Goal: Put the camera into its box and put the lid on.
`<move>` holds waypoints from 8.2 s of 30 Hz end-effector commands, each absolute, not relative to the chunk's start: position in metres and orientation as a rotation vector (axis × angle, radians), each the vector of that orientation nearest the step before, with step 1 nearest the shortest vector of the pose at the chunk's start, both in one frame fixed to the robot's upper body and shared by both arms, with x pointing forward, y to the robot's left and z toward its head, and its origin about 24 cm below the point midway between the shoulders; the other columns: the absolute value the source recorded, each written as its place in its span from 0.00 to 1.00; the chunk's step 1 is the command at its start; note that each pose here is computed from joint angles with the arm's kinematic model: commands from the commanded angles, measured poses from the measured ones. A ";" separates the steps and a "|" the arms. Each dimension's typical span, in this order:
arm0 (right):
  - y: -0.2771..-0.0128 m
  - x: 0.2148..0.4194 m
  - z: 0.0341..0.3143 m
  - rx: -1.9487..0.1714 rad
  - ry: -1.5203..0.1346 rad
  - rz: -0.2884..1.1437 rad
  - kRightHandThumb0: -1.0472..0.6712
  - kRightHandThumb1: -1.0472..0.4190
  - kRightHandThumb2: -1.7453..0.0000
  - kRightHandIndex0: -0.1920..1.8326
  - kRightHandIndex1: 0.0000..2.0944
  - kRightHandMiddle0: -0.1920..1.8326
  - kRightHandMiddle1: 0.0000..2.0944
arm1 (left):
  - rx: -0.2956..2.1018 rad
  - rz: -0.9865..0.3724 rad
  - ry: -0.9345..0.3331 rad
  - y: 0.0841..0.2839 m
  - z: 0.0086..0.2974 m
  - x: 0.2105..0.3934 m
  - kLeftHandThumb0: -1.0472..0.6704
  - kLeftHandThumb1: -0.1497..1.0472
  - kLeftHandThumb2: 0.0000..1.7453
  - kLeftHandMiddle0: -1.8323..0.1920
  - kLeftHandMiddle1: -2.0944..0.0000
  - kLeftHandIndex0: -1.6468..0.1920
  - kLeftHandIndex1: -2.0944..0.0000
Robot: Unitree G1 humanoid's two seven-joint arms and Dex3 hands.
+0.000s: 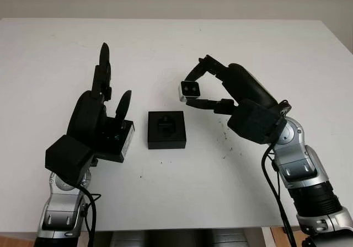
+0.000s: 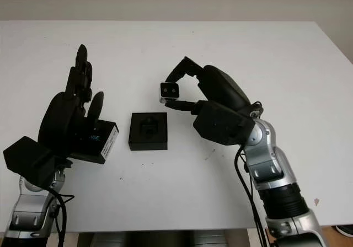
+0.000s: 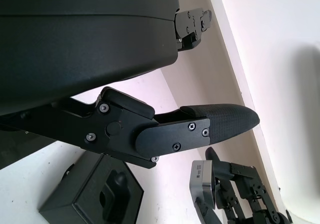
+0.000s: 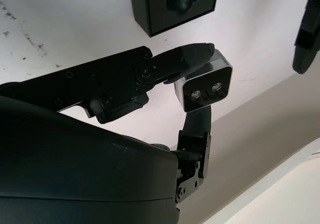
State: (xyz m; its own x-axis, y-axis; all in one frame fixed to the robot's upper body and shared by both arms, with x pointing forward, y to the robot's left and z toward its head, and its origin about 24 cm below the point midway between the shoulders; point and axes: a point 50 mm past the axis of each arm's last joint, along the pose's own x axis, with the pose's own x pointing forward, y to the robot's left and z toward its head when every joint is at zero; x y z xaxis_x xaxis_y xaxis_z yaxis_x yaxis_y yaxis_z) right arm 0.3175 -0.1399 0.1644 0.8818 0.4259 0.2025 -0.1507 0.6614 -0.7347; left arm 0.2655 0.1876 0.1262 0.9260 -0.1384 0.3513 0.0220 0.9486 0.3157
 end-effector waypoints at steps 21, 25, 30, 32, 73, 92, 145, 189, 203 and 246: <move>-0.105 0.314 0.134 -0.884 -0.355 0.252 0.24 0.00 0.78 0.21 0.00 0.16 0.98 | 0.311 -0.086 -0.367 0.183 0.126 0.265 0.17 1.00 0.35 1.00 1.00 1.00 1.00; -0.101 0.308 0.138 -0.880 -0.354 0.255 0.27 0.00 0.81 0.22 0.00 0.15 0.97 | 0.303 -0.087 -0.369 0.183 0.125 0.265 0.17 1.00 0.35 1.00 1.00 1.00 1.00; -0.100 0.304 0.142 -0.873 -0.370 0.263 0.28 0.00 0.82 0.23 0.00 0.15 0.95 | 0.308 -0.080 -0.365 0.182 0.125 0.266 0.17 1.00 0.35 1.00 1.00 1.00 1.00; -0.100 0.303 0.143 -0.864 -0.378 0.268 0.29 0.00 0.82 0.23 0.00 0.14 0.94 | 0.311 -0.080 -0.365 0.183 0.125 0.266 0.17 1.00 0.35 1.00 1.00 1.00 1.00; -0.110 0.329 0.091 -0.469 -0.375 0.457 0.35 0.00 0.90 0.18 0.02 0.22 0.76 | 0.314 -0.086 -0.378 0.189 0.126 0.265 0.17 1.00 0.35 1.00 1.00 1.00 1.00; -0.099 0.322 0.088 -0.484 -0.413 0.449 0.38 0.00 0.89 0.17 0.02 0.20 0.77 | 0.313 -0.071 -0.363 0.190 0.124 0.263 0.16 1.00 0.34 1.00 1.00 1.00 1.00; -0.094 0.312 0.068 -0.649 -0.412 0.372 0.39 0.00 0.93 0.20 0.03 0.19 0.78 | 0.317 -0.075 -0.366 0.188 0.123 0.262 0.17 1.00 0.35 1.00 1.00 1.00 1.00; -0.097 0.281 0.093 -0.917 -0.428 0.425 0.26 0.01 0.97 0.03 0.02 0.15 0.12 | 0.315 -0.077 -0.374 0.191 0.123 0.262 0.18 1.00 0.35 1.00 1.00 1.00 1.00; -0.105 0.281 0.121 -0.967 -0.662 0.289 0.26 0.01 0.95 0.06 0.04 0.16 0.08 | 0.317 -0.074 -0.374 0.191 0.123 0.261 0.18 1.00 0.34 1.00 1.00 1.00 1.00; -0.130 0.273 0.077 -1.351 -0.405 0.687 0.12 0.00 0.69 0.07 0.01 0.14 0.03 | 0.323 -0.069 -0.367 0.196 0.127 0.261 0.16 1.00 0.35 1.00 1.00 1.00 1.00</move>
